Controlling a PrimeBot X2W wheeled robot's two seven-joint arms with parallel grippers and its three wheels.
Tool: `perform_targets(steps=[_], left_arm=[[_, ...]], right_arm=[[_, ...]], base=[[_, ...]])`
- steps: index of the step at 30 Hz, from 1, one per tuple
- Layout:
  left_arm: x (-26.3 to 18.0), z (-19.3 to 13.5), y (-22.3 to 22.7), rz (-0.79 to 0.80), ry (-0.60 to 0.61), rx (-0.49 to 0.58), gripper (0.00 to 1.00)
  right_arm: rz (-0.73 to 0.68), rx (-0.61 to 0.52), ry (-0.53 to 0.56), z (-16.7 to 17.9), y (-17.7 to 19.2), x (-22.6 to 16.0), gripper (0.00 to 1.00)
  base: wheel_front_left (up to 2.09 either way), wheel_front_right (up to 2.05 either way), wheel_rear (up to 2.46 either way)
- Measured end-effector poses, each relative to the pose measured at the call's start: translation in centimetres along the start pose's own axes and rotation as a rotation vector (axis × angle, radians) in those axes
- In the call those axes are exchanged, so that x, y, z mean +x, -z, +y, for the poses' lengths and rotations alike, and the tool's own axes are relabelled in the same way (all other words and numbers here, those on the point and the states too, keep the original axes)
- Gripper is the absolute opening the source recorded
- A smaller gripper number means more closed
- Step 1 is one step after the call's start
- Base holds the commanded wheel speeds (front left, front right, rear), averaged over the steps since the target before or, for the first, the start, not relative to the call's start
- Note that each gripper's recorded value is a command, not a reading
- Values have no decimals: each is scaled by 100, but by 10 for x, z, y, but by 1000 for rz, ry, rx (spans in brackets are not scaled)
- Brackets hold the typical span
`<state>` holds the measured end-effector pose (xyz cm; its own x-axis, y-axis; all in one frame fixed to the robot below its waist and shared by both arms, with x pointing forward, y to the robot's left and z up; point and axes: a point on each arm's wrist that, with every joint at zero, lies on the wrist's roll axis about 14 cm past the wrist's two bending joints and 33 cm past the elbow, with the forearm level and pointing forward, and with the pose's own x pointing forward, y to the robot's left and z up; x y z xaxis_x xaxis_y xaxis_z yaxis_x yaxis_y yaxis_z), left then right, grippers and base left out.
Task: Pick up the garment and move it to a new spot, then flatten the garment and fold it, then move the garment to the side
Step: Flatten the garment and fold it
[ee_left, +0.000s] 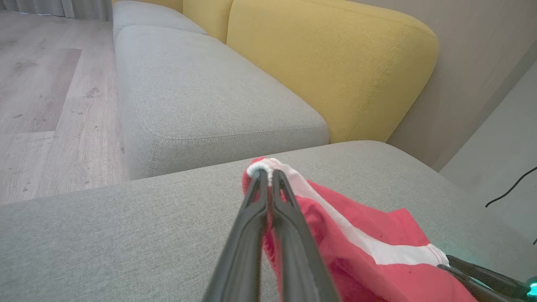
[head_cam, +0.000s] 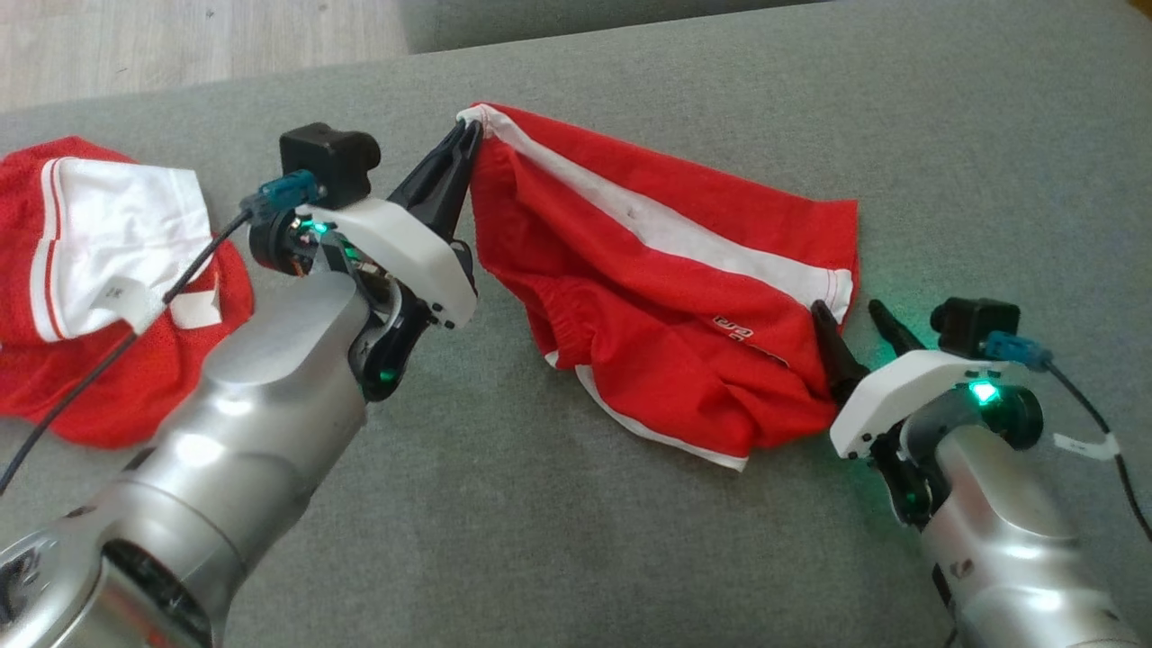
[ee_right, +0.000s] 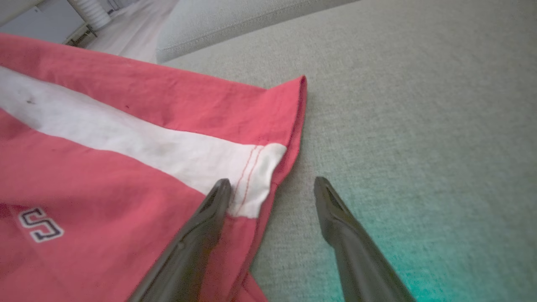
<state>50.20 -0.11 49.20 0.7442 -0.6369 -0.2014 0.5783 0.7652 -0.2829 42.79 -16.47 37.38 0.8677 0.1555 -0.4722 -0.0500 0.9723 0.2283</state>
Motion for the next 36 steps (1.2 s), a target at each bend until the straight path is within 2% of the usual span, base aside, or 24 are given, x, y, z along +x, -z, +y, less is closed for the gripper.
perform_targets(steps=[1, 2, 3, 4, 5, 6, 8, 9, 17, 24, 27, 30, 36], left_arm=[[0, 0, 0, 1, -1, 1, 0], [-1, 0, 1, 0, -1, -2, 0], [-1, 0, 1, -3, -2, -3, 0], [-2, -1, 1, -3, -2, -6, 0], [-2, -1, 1, -2, -2, -6, 0], [-2, -1, 1, -2, -3, -6, 0], [-3, -1, 0, -3, -4, -7, 0], [-4, -2, 0, -2, -2, -1, 0], [-10, -13, -18, -69, 21, 26, 0], [-19, -49, -80, -253, 120, 44, 0], [-26, -67, -86, -280, 170, 35, 0], [-37, -65, -56, -237, 164, -33, 0], [-70, -47, 46, -64, 55, -137, 0]], right_arm=[[9, -4, -2, 1, 2, 0, 89], [12, -8, -4, 2, 3, 1, 89], [9, -12, -8, 3, 2, 2, 77], [8, -16, -11, 5, 1, 3, 56], [7, -20, -15, 6, 1, 3, 47], [6, -26, -19, 8, 0, 4, 45], [-3, -36, -24, 10, -1, 4, 24], [-8, -43, -22, 9, -1, 4, 0], [-111, -78, 2, -2, -25, -3, 0], [-407, -122, 84, -46, -135, -25, 0], [-458, -156, 90, -54, -152, -37, 0], [-391, -157, 72, -55, -123, -42, 0], [-129, -60, 54, -53, -9, -58, 1]], base=[[0, 0, 0], [0, 0, 0], [0, 0, 0], [0, 0, 0], [0, 0, 0], [0, 0, 0], [0, 0, 0], [0, 0, 0], [0, 0, 0], [0, 0, 0], [0, 0, 0], [0, 0, 0], [0, 0, 0]])
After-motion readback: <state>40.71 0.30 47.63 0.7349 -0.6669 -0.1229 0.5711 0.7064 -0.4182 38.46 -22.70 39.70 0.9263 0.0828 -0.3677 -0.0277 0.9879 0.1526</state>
